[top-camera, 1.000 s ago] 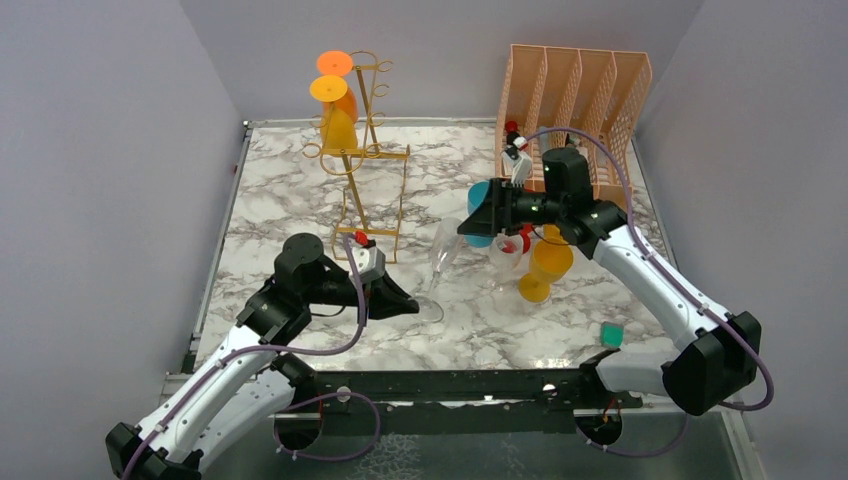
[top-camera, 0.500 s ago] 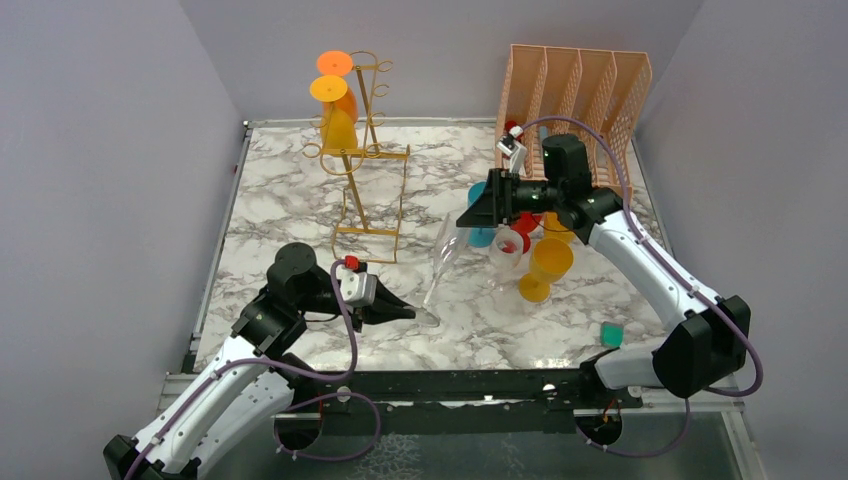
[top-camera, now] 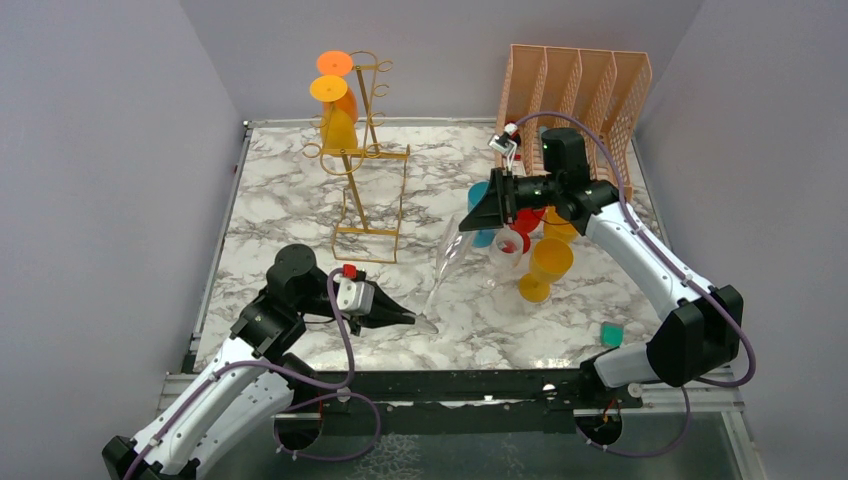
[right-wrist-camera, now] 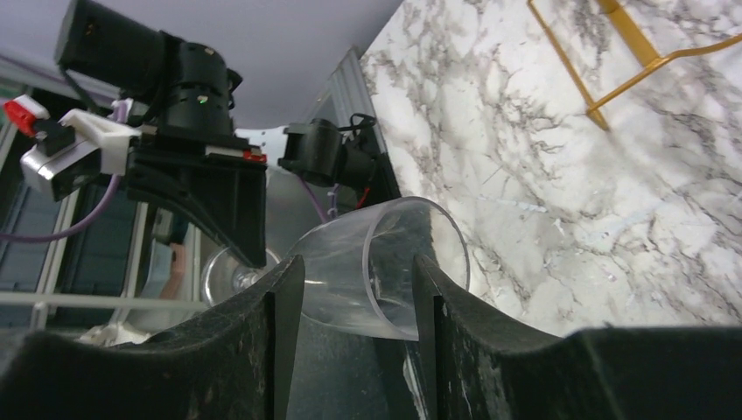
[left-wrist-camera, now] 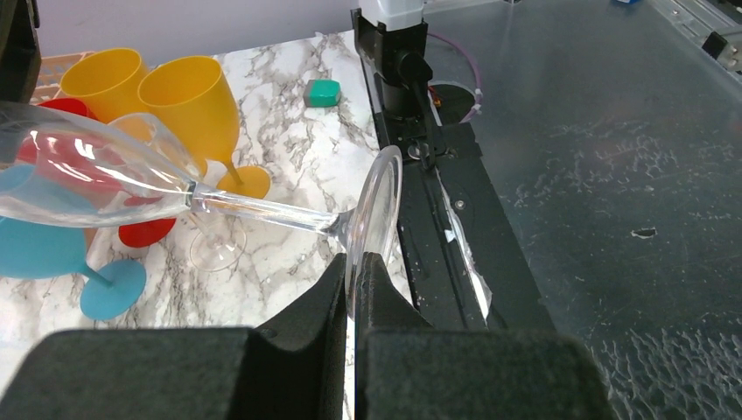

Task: Take the wine glass off the wine glass rack
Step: Place the wine glass at the center of the board.

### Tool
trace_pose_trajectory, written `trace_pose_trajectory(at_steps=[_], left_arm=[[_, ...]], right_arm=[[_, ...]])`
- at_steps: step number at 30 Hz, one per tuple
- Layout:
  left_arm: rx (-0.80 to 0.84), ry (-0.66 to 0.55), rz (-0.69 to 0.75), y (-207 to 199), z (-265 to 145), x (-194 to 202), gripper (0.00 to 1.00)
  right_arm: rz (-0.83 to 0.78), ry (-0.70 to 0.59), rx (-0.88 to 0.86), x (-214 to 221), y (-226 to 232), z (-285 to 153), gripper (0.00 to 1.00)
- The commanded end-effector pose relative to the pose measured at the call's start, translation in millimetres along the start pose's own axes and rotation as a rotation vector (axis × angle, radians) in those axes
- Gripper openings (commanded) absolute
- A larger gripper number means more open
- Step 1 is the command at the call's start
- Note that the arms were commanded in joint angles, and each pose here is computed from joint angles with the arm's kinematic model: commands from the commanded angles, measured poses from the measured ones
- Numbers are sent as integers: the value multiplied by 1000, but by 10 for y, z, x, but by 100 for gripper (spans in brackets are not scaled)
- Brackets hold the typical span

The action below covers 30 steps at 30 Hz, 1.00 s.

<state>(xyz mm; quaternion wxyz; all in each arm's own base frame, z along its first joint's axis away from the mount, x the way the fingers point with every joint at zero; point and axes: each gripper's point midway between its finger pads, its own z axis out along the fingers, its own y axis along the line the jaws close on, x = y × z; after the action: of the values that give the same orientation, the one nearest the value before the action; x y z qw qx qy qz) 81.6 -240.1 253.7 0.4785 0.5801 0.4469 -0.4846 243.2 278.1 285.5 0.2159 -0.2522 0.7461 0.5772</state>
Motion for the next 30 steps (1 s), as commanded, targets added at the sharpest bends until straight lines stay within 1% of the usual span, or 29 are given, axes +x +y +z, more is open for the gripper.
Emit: trace_pose_trajectory(at_steps=[1,4,6,10,14,17,19,21,24,26,28,30], left_arm=[[-15,-14,107,82,2,-133,0],[-33,11,106,142,2,-98,0],[-50,25,112,189,0,-81,0],[-105,49,129,293,-18,-40,0],[-132,81,120,360,-27,48,0],[-140,98,110,384,-27,108,0],[-149,108,106,401,-30,150,0],[-163,117,104,422,-39,181,0],[-176,126,102,443,-47,210,0],[-195,136,101,473,-59,237,0],[-201,140,104,481,-64,253,0],[-205,141,104,486,-68,253,0]], right_arm=[[26,119,-241,229,397,-77,50],[34,143,-277,287,442,-101,48],[45,161,-308,332,480,-125,43],[77,182,-329,412,472,-139,36],[95,196,-336,476,462,-141,36],[104,199,-337,497,466,-148,42],[105,201,-348,508,483,-158,43],[100,200,-346,521,488,-163,40],[101,202,-350,542,493,-171,30],[108,203,-351,558,490,-172,27],[114,206,-353,571,488,-174,27],[114,209,-362,580,501,-178,33]])
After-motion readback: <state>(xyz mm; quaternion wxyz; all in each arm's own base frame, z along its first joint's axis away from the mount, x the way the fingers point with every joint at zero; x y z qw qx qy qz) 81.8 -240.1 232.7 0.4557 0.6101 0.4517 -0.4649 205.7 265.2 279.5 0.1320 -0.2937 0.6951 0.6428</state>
